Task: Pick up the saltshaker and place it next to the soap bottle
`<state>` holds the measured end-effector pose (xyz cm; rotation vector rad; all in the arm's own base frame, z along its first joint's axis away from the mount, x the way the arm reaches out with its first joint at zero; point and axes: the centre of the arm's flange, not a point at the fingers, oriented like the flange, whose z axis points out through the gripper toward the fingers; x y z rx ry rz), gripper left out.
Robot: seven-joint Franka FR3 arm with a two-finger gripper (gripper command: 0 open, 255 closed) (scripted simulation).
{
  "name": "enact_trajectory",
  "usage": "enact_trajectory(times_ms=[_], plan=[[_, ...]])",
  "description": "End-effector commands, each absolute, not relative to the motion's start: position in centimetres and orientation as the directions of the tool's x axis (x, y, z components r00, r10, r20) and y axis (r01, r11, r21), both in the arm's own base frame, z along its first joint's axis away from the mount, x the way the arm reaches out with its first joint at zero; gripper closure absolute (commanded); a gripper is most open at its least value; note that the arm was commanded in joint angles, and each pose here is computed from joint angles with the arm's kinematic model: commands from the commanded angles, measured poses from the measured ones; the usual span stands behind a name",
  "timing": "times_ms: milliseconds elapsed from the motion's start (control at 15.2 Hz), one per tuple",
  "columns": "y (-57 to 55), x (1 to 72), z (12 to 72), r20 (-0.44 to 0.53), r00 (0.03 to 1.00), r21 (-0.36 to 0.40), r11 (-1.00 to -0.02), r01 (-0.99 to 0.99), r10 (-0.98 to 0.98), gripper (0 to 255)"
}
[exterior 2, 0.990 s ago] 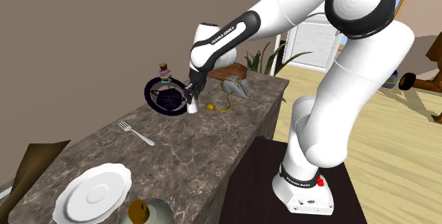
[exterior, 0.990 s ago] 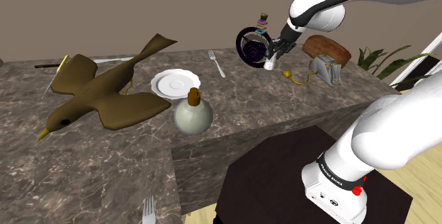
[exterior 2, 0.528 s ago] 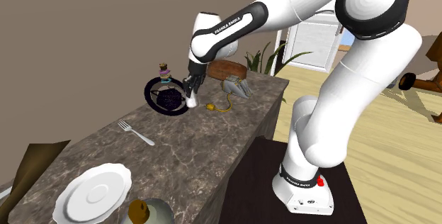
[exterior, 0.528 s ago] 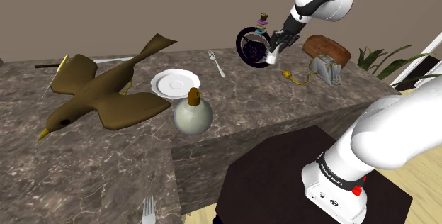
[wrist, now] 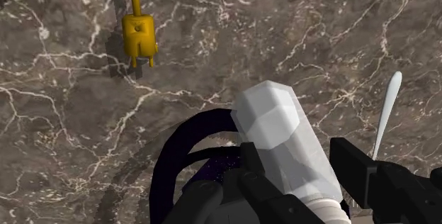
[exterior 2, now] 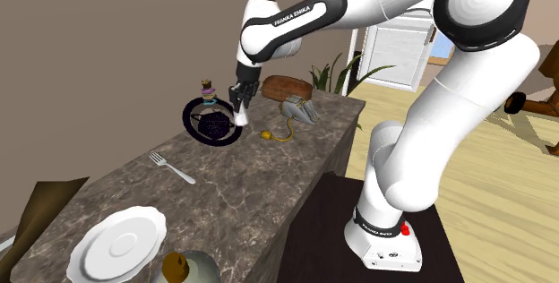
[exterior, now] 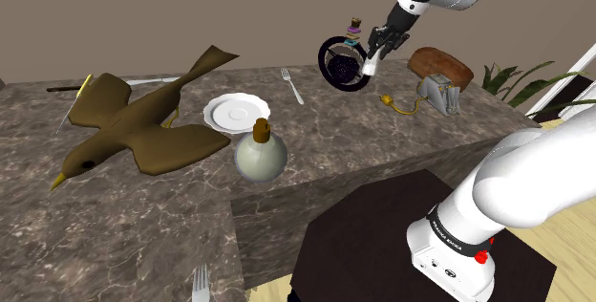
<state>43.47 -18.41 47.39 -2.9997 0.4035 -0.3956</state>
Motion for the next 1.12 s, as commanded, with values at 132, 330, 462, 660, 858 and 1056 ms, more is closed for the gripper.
enact_trajectory(times_ms=[132, 330, 462, 660, 858, 1056], plan=[[-18.4, 43.3, 49.5, 0.242, 0.932, -0.121, -0.961, -0.248, -0.271, 255], [-18.4, 43.3, 51.1, 0.242, 0.932, -0.121, -0.961, -0.248, -0.271, 255], [-18.4, 43.3, 52.2, 0.242, 0.932, -0.121, -0.961, -0.248, -0.271, 255], [-18.4, 43.3, 53.7, 0.242, 0.932, -0.121, -0.961, -0.248, -0.271, 255], [-18.4, 43.3, 55.3, 0.242, 0.932, -0.121, -0.961, -0.248, -0.271, 255], [-18.4, 43.3, 56.9, 0.242, 0.932, -0.121, -0.961, -0.248, -0.271, 255]])
